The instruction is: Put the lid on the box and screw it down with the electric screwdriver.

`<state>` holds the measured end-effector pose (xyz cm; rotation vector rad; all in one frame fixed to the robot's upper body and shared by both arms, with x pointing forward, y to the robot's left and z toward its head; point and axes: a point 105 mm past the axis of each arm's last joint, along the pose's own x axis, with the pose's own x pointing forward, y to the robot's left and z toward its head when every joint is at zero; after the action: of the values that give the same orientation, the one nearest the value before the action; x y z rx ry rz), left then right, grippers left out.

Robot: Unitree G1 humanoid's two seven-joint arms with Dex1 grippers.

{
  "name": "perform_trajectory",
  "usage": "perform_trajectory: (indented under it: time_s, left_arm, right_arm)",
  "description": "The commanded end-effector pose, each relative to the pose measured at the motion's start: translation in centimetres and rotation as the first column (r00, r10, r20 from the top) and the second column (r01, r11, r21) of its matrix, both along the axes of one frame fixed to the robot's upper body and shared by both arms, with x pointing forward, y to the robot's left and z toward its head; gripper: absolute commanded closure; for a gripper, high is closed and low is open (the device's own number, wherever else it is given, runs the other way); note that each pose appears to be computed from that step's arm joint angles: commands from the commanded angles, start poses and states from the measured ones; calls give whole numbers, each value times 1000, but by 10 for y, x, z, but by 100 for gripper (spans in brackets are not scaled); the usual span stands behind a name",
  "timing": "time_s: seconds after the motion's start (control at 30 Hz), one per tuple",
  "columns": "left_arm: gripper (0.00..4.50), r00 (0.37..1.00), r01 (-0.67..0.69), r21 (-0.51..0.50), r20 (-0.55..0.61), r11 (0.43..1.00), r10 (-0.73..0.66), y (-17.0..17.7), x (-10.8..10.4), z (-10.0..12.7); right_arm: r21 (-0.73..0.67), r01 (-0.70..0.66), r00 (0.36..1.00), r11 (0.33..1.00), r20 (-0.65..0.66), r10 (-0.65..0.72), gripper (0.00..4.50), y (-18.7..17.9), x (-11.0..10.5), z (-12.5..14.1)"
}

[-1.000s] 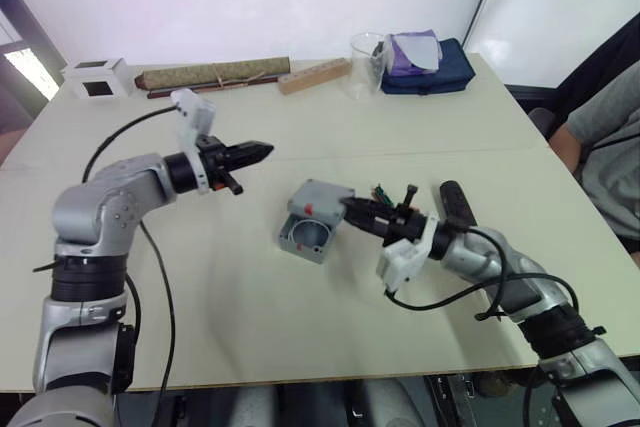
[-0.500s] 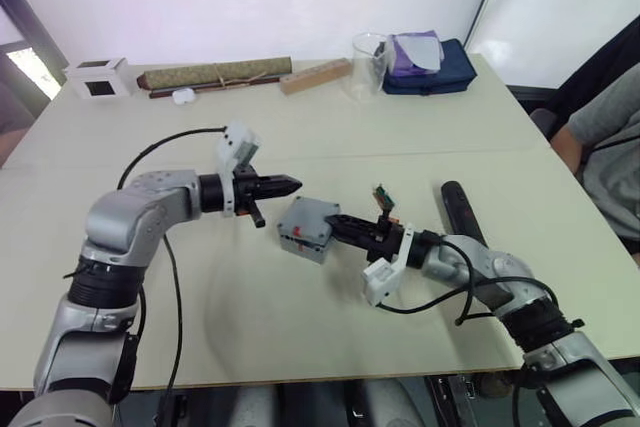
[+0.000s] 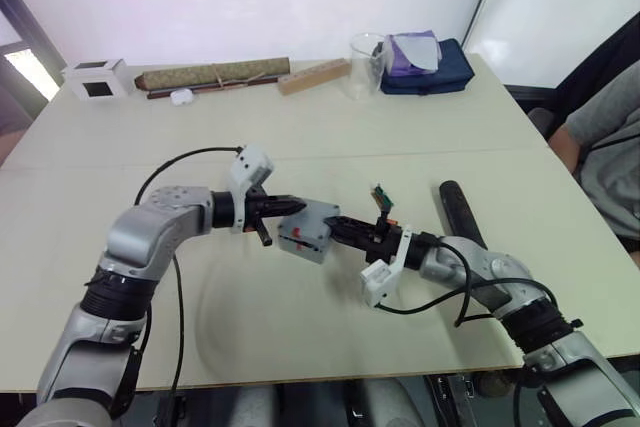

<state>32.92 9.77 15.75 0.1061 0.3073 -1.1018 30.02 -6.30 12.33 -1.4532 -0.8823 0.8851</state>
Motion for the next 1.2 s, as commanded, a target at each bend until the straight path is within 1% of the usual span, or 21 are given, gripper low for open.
perform_trajectory:
  time_s: [0.03,0.2,0.4,0.8,0.97,1.07,1.2]
  left_arm:
    - [445,998,7,-10,61,1000,-6,0,2,13]
    - [445,998,7,-11,58,1000,-6,1,2,12]
    - [445,998,28,24,58,999,-29,-3,-1,4]
    - [445,997,39,25,64,999,-41,-5,-1,4]
    - [445,997,40,18,69,999,-42,-6,-1,6]
    - [445,997,33,2,76,999,-33,-5,1,11]
    - [445,996,36,-3,77,999,-36,-5,1,12]
  right_arm:
    - [18,-13,1000,1000,18,13,416,4,0,6]
    - [12,-17,1000,1000,21,17,416,4,-1,6]
    - [-30,-7,999,1000,33,8,416,4,-1,0]
    - [-34,7,1000,999,18,-6,416,6,-1,-4]
    - [-11,10,999,1000,42,-10,416,6,-1,1]
    - [39,19,998,999,61,-21,416,4,-1,9]
    - [30,9,998,1000,70,-11,416,6,-3,8]
